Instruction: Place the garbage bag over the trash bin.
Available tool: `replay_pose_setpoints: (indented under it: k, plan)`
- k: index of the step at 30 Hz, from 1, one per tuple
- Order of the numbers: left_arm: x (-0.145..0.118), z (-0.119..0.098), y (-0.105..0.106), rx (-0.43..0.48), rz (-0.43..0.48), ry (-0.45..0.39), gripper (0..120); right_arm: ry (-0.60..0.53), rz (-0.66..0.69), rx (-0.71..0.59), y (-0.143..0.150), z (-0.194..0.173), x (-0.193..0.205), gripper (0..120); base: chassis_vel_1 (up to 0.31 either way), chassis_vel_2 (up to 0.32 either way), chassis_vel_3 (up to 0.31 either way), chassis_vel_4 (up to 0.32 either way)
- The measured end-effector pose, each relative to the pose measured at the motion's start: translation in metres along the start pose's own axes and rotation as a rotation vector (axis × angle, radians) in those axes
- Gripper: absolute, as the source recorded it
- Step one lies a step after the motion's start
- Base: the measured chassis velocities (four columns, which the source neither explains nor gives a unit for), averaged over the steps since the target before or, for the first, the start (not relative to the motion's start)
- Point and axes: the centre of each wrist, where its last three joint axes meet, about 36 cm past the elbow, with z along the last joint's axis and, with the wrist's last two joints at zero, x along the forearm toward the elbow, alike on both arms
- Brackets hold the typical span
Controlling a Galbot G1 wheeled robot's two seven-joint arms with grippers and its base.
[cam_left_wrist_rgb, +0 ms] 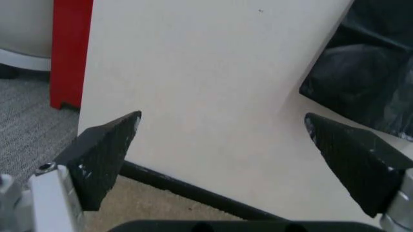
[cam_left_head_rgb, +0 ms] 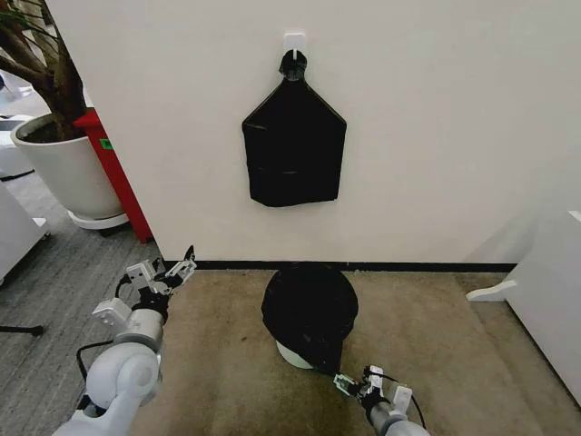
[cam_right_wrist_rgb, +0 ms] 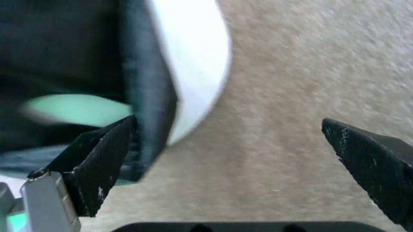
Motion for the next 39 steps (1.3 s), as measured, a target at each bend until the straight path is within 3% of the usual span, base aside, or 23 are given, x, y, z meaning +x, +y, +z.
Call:
replay_pose_setpoints:
  k: [10,11,12,17,19,20,22,25,27,29,35,39]
  plan:
    - [-0.001,0.002,0.008,-0.023,0.023,0.001,100,-0.069,-0.050,0.065,0.027,-0.002,0.038,100,0.000,0.000,0.000,0.000]
    - [0.002,0.001,0.013,-0.077,0.051,-0.016,100,-0.149,-0.056,0.142,0.025,-0.004,0.051,100,0.000,0.000,0.000,0.000]
    - [0.002,0.001,0.013,-0.077,0.051,-0.016,100,-0.149,-0.056,0.142,0.025,-0.004,0.051,100,0.000,0.000,0.000,0.000]
    - [0.020,0.008,0.030,-0.274,0.132,-0.062,100,-0.376,-0.034,0.378,0.013,-0.017,0.093,100,0.000,0.000,0.000,0.000]
    - [0.043,0.021,0.037,-0.363,0.156,-0.064,100,-0.483,0.003,0.490,0.003,-0.025,0.115,100,0.000,0.000,0.000,0.000]
    - [0.043,0.021,0.037,-0.363,0.156,-0.064,100,-0.483,0.003,0.490,0.003,-0.025,0.115,100,0.000,0.000,0.000,0.000]
    - [0.068,0.030,0.038,-0.390,0.168,-0.060,100,-0.575,0.040,0.545,0.001,-0.031,0.129,100,0.000,0.000,0.000,0.000]
    - [0.105,0.038,0.027,-0.392,0.170,-0.067,100,-0.674,0.096,0.537,0.012,-0.036,0.147,100,0.000,0.000,0.000,0.000]
    - [0.112,0.040,0.024,-0.396,0.168,-0.069,100,-0.693,0.116,0.530,0.015,-0.036,0.151,100,0.000,0.000,0.000,0.000]
    - [0.139,0.047,0.010,-0.402,0.157,-0.087,100,-0.751,0.183,0.497,0.026,-0.036,0.163,100,0.000,0.000,0.000,0.000]
    - [0.184,0.062,-0.018,-0.372,0.146,-0.053,100,-0.784,0.233,0.476,0.026,-0.026,0.178,100,0.000,0.000,0.000,0.000]
    - [0.192,0.062,-0.022,-0.373,0.154,-0.042,100,-0.796,0.216,0.465,0.028,-0.024,0.187,100,0.000,0.000,0.000,0.000]
